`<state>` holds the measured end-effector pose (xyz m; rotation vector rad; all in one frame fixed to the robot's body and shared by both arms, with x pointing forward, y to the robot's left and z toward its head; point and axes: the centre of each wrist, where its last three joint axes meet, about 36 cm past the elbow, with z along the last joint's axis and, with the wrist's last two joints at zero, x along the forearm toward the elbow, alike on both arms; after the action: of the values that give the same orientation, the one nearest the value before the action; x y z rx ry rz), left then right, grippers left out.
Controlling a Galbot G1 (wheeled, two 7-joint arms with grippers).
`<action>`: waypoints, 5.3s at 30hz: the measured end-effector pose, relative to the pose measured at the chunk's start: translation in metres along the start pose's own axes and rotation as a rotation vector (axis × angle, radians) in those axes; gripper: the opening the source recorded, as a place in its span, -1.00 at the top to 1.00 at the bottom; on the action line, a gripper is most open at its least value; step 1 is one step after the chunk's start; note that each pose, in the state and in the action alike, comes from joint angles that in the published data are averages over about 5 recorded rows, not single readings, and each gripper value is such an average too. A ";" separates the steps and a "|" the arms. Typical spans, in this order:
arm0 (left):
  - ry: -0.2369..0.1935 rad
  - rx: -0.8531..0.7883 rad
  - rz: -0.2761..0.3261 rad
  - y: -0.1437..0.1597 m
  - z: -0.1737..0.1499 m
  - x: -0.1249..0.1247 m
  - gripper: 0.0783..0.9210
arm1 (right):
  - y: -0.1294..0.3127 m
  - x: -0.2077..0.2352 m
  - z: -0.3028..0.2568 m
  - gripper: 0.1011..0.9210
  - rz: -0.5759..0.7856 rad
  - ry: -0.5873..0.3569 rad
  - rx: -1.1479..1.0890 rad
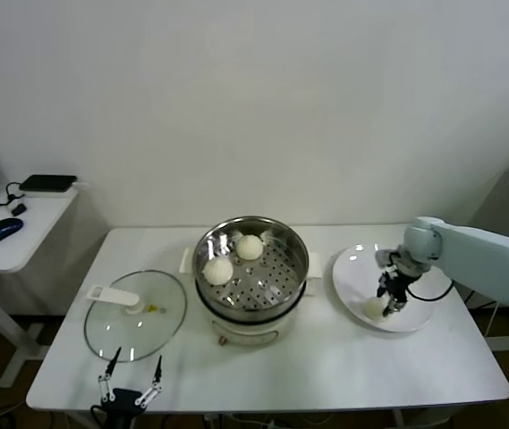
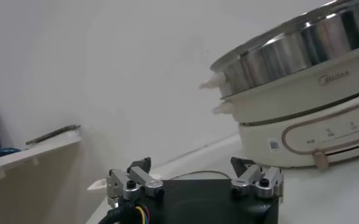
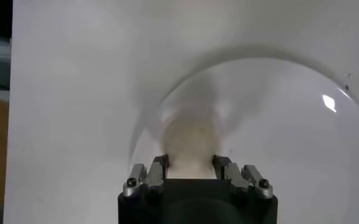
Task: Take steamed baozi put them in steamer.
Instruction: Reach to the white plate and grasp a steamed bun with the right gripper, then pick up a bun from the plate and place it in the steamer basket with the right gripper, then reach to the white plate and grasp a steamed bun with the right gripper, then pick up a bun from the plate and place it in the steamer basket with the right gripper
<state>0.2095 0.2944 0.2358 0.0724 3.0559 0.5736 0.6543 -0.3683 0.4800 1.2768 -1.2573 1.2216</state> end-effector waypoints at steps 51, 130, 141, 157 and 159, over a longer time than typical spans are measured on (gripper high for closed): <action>-0.027 -0.010 -0.003 0.003 -0.002 0.006 -0.77 | 0.030 0.113 -0.376 -0.12 0.132 0.014 1.341; 0.040 -0.017 0.057 0.002 0.014 0.008 -0.77 | -0.039 0.005 0.053 -0.76 0.086 0.156 0.112; 0.039 -0.019 0.054 0.004 0.014 0.006 -0.77 | -0.039 -0.010 0.054 -0.64 0.083 0.150 0.098; 0.028 -0.024 0.056 0.006 0.012 0.004 -0.77 | -0.045 0.025 0.037 0.15 0.112 0.131 0.092; 0.025 -0.024 0.058 0.005 0.012 0.004 -0.77 | -0.048 0.042 0.024 0.15 0.124 0.116 0.099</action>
<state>0.2059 0.3037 0.2267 0.1554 3.0791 0.6191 0.7020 -0.3934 0.5211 1.1942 -1.2191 1.4421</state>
